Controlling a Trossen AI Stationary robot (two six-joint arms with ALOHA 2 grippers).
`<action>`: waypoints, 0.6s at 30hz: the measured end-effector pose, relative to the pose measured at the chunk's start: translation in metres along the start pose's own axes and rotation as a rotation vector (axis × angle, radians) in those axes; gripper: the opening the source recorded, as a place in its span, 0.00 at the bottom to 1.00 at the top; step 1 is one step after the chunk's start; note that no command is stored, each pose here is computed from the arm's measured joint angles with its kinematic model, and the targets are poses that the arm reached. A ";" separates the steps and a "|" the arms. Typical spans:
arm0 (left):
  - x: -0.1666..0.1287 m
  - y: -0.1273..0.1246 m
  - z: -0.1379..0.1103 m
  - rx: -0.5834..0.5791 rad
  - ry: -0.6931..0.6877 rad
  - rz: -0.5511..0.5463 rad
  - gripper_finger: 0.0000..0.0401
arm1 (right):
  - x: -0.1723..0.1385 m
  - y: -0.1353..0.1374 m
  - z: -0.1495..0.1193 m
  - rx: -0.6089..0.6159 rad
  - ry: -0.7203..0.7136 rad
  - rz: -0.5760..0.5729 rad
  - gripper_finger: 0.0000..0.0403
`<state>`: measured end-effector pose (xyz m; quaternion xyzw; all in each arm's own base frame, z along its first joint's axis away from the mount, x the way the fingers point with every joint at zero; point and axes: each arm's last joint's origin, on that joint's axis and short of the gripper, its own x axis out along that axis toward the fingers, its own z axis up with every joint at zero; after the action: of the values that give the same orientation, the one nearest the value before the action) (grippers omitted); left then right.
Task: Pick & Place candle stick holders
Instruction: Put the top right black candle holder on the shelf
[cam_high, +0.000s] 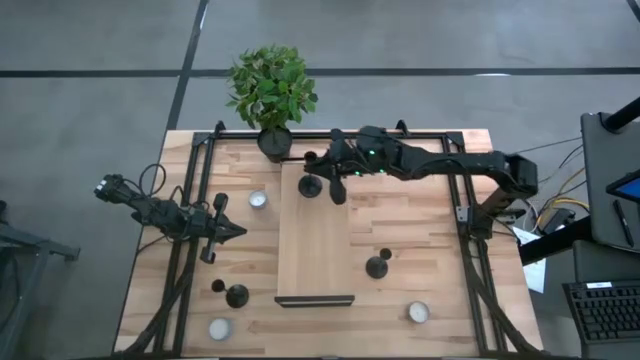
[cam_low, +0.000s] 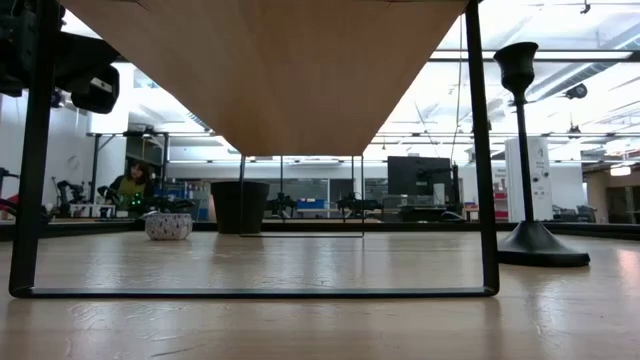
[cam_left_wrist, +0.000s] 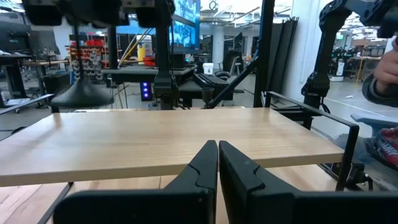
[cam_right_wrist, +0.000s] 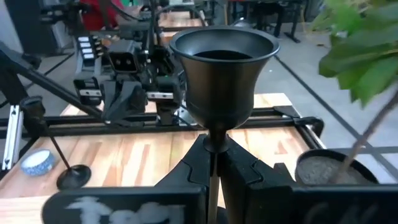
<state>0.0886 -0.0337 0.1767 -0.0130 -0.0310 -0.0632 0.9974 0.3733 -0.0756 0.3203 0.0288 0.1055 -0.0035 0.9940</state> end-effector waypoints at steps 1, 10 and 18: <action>0.000 0.000 0.000 0.000 0.001 0.000 0.03 | 0.005 -0.002 -0.001 0.002 0.006 0.003 0.03; 0.000 0.000 0.000 0.000 0.000 0.000 0.03 | 0.028 -0.034 -0.012 0.016 0.029 0.016 0.03; 0.000 0.000 0.000 0.000 0.001 0.000 0.03 | 0.032 -0.049 -0.012 -0.011 -0.010 0.002 0.03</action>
<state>0.0886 -0.0336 0.1766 -0.0129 -0.0306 -0.0631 0.9975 0.4014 -0.1239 0.2988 0.0235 0.1006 -0.0019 0.9946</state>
